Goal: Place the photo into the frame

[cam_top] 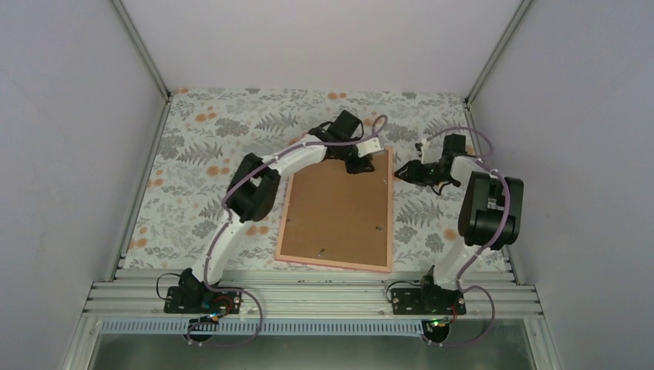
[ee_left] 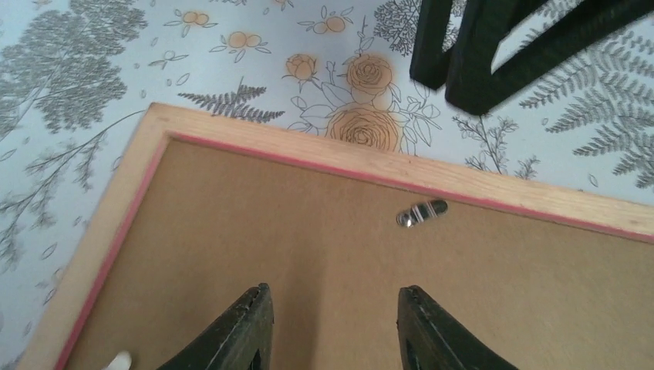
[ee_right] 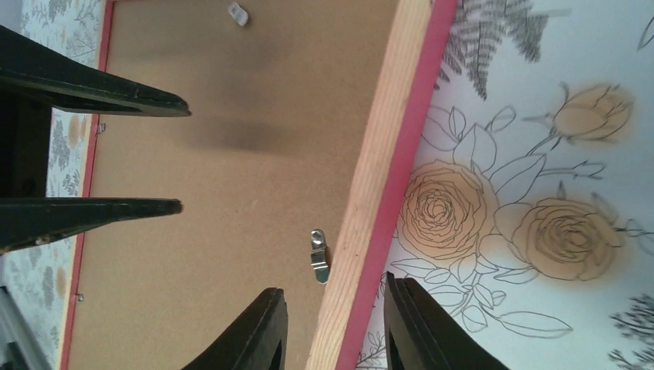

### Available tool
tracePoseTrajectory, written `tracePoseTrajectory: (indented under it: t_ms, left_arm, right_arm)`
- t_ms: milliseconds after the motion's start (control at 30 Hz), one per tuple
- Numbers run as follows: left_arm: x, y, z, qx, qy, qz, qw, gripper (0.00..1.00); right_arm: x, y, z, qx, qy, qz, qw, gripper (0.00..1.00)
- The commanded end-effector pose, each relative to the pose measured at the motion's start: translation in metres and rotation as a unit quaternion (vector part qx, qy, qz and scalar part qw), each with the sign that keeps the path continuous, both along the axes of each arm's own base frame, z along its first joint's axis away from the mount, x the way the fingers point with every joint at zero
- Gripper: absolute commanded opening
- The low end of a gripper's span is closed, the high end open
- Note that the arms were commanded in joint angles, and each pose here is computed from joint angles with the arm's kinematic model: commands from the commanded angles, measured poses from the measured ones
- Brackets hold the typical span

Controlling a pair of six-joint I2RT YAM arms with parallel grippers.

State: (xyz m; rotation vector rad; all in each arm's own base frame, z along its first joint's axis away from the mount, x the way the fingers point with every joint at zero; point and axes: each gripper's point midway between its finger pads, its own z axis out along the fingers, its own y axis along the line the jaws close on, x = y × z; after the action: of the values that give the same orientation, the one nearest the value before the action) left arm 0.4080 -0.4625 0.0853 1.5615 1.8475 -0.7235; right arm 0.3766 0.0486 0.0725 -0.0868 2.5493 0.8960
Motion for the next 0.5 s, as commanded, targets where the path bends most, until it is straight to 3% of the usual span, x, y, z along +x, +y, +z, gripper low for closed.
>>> tracePoseTrajectory:
  t_ms: [0,200,467]
  left_arm:
    - [0.002,-0.024,-0.003,0.012,-0.017,-0.011,1.0,0.41]
    - [-0.02,-0.045,-0.027,0.028,-0.023,-0.049,0.998,0.37]
    - [-0.041,-0.035,-0.055,0.056,-0.011,-0.072,0.996,0.32]
  right_arm:
    - [-0.002,0.01,-0.016,0.059,0.027,0.0,0.998,0.31]
    - [-0.004,0.015,-0.04,0.088,0.06,0.0,0.994,0.24]
    - [-0.012,0.018,-0.06,0.102,0.089,-0.004,0.991,0.19]
